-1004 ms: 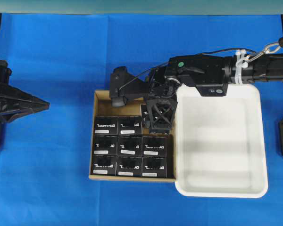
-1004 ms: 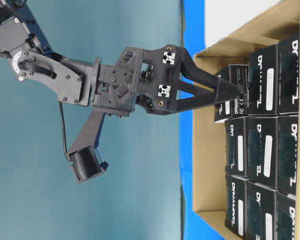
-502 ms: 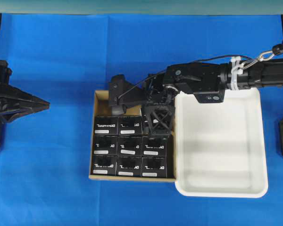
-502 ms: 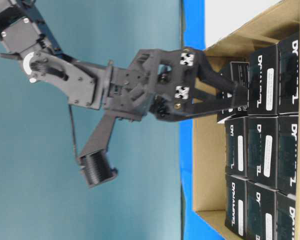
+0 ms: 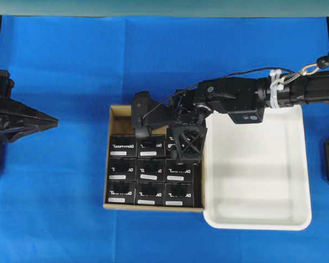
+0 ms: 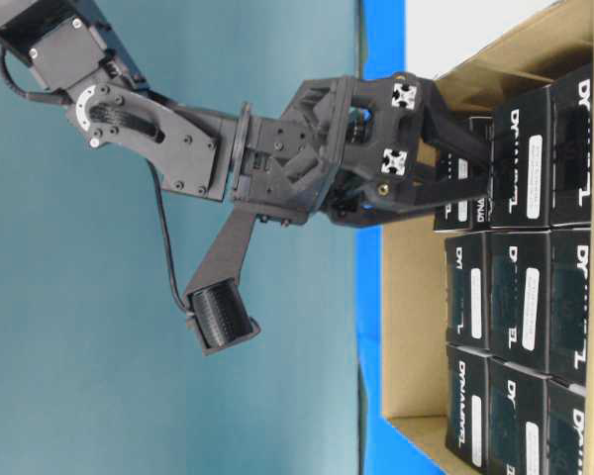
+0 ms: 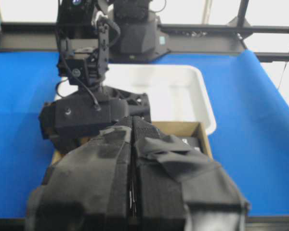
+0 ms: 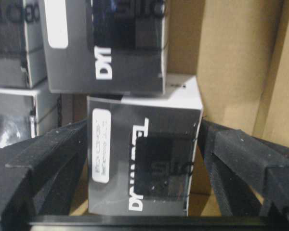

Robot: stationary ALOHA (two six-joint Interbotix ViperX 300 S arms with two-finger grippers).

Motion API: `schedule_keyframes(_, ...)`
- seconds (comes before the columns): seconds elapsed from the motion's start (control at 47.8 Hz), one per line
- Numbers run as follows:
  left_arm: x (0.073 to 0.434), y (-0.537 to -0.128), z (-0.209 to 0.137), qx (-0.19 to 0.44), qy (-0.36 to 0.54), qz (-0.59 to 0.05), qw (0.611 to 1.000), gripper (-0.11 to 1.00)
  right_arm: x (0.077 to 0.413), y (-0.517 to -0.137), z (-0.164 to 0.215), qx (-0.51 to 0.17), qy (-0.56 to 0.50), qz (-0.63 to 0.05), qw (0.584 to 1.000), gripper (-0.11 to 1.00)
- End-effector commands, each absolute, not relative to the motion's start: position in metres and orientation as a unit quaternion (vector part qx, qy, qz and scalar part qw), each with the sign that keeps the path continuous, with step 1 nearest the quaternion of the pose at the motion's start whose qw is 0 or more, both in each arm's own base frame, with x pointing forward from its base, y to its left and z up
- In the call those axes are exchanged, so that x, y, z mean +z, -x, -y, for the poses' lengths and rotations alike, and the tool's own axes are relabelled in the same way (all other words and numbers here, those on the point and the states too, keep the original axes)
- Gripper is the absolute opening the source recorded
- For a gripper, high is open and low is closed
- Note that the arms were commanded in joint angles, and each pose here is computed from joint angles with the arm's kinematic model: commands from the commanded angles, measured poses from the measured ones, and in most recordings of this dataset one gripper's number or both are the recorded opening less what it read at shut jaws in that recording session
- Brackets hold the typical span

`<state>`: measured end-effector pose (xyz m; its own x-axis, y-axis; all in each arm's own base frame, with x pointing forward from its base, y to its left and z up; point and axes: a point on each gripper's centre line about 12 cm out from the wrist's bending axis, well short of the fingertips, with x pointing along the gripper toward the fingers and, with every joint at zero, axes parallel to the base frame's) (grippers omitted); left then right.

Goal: Pick the box from inside the cardboard box.
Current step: 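Lift the gripped box up out of the cardboard box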

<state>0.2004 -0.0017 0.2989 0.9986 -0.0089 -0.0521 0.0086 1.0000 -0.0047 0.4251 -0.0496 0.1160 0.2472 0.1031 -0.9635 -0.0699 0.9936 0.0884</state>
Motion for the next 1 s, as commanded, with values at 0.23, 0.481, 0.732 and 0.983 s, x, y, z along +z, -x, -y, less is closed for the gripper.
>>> schedule_keyframes(0.23, 0.311, -0.203, 0.001, -0.004, 0.002, -0.012, 1.000, -0.05, 0.134, -0.431, 0.050, 0.061, -0.012, -0.614, 0.787, 0.62)
schedule_keyframes(0.481, 0.311, -0.203, 0.001, -0.004, 0.002, -0.012, 1.000, -0.05, 0.193, -0.439, 0.059, 0.061, -0.016, -0.598, 0.799, 0.61)
schedule_keyframes(0.732, 0.311, -0.203, 0.001, -0.004, 0.002, -0.012, 1.000, -0.05, 0.272, -0.423, 0.079, 0.060, -0.020, -0.590, 0.805, 0.61)
schedule_keyframes(0.983, 0.312, -0.202, 0.001, -0.004, 0.002, -0.009, 1.000, -0.05, 0.301, -0.389, 0.092, 0.048, -0.032, -0.599, 0.799, 0.61)
